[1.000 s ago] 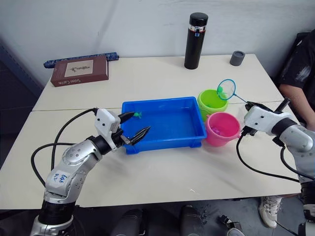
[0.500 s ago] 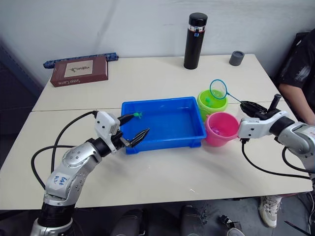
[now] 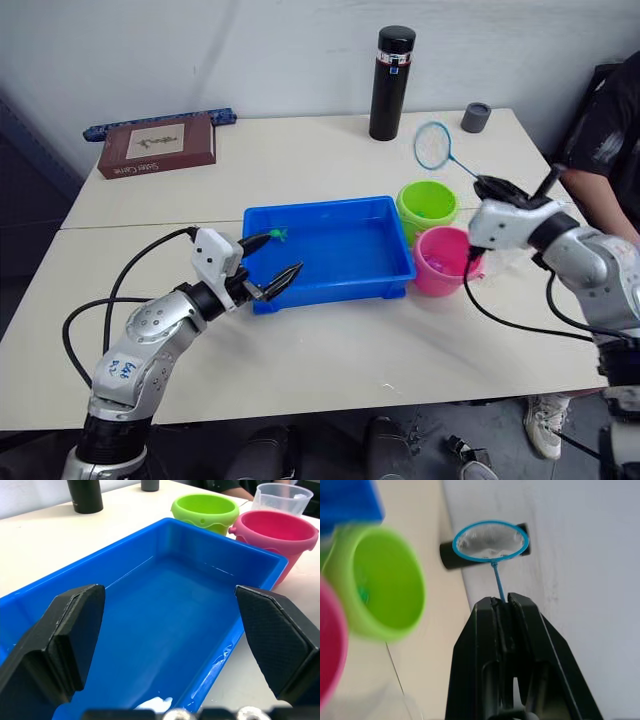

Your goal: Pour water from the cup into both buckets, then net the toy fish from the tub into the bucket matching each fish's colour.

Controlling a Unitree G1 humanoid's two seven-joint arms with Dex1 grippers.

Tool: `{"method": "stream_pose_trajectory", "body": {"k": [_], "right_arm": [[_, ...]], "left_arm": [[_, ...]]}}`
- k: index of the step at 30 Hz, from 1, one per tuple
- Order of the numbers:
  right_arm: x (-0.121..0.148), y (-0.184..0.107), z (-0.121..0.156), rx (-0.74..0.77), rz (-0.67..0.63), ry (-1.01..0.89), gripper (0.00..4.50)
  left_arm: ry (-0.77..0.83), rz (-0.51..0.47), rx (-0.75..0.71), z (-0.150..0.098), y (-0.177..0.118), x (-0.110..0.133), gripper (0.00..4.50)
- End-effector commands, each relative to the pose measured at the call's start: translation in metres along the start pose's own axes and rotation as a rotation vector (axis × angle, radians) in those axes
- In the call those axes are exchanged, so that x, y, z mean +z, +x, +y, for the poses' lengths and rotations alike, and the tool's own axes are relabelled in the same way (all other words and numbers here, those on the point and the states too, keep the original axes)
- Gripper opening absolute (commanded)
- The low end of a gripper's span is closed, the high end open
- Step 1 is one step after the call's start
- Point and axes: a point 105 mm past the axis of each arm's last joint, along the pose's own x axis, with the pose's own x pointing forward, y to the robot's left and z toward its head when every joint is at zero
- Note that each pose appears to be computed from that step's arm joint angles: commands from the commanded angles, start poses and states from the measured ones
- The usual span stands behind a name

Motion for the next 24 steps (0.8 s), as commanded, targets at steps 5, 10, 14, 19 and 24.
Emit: {"method": "stream_pose_trajectory", "body": {"k": [5, 10, 14, 19, 24], "right_arm": [[0.071, 0.006, 0.016, 0.258, -0.158, 0.668, 0.00], [0.082, 0.004, 0.036, 0.407, -0.131, 0.822, 0.00], [0.089, 0.001, 0.057, 0.515, -0.111, 0.922, 0.00], [0.089, 0.003, 0.096, 0.644, -0.031, 1.023, 0.00], [0.098, 0.018, 0.117, 0.687, -0.015, 1.053, 0.00]], "left_arm": [[0.046, -0.010, 0.137, 0.013, -0.019, 0.009, 4.46], [0.063, 0.003, 0.236, 0.023, -0.029, 0.009, 4.46], [0.070, 0.010, 0.304, 0.030, -0.036, 0.010, 4.46], [0.063, 0.013, 0.345, 0.030, -0.040, 0.009, 4.46], [0.055, 0.013, 0.356, 0.028, -0.041, 0.009, 4.46]]}}
